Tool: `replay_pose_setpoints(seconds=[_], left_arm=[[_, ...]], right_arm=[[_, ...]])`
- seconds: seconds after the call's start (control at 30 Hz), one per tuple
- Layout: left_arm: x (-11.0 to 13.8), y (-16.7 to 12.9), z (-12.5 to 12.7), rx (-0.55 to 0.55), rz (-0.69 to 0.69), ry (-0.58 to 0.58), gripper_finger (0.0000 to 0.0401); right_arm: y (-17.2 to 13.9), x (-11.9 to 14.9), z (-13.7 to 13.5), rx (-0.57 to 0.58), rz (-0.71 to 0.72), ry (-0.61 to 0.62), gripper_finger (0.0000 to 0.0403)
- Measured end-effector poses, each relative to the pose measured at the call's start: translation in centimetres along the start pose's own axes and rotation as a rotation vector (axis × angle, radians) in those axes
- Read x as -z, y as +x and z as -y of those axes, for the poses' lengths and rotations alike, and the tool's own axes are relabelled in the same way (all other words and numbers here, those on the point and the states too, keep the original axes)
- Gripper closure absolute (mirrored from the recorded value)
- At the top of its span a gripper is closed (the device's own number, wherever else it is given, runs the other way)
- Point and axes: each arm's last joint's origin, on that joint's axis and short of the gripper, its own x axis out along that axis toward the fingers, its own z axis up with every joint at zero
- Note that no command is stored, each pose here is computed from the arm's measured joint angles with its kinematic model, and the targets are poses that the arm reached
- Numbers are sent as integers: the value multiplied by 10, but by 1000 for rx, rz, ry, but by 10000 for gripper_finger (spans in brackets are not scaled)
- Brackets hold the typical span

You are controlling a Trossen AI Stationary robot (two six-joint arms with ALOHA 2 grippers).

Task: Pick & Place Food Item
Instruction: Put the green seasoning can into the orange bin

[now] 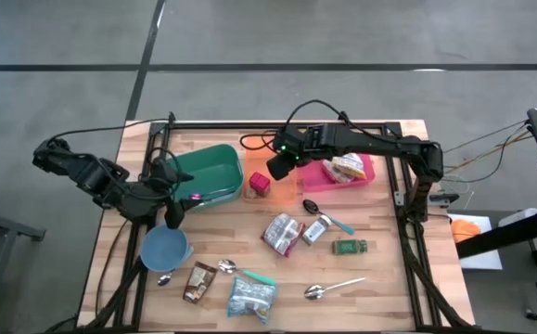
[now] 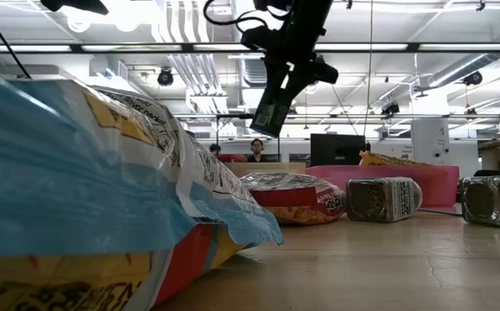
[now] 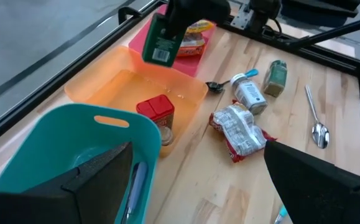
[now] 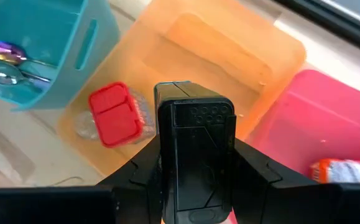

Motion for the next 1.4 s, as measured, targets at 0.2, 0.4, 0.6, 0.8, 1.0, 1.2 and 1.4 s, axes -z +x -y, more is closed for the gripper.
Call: replay_pose_setpoints(seconds=[0.2,0.4,0.6,0.8,1.0,1.2,1.4], left_arm=[[0,0,0,2,3,-2,38],[0,-1,0,2,3,0,38],[0,0,0,1,2,2,38],[0,0,0,3,-1,2,38],[0,0,0,3,-2,3,38],[0,0,0,3,-2,1,38],[1,1,0,0,-6,3,38]], right_arm=[[8,1,0,42,-80,-13,281],[20,6,-9,55,-115,-33,281],[46,13,-13,105,-171,-53,281],[61,22,-20,127,-207,-79,281],[64,27,-24,136,-215,-78,281],[75,34,-29,139,-236,-108,281],[91,42,-33,143,-281,-157,281]])
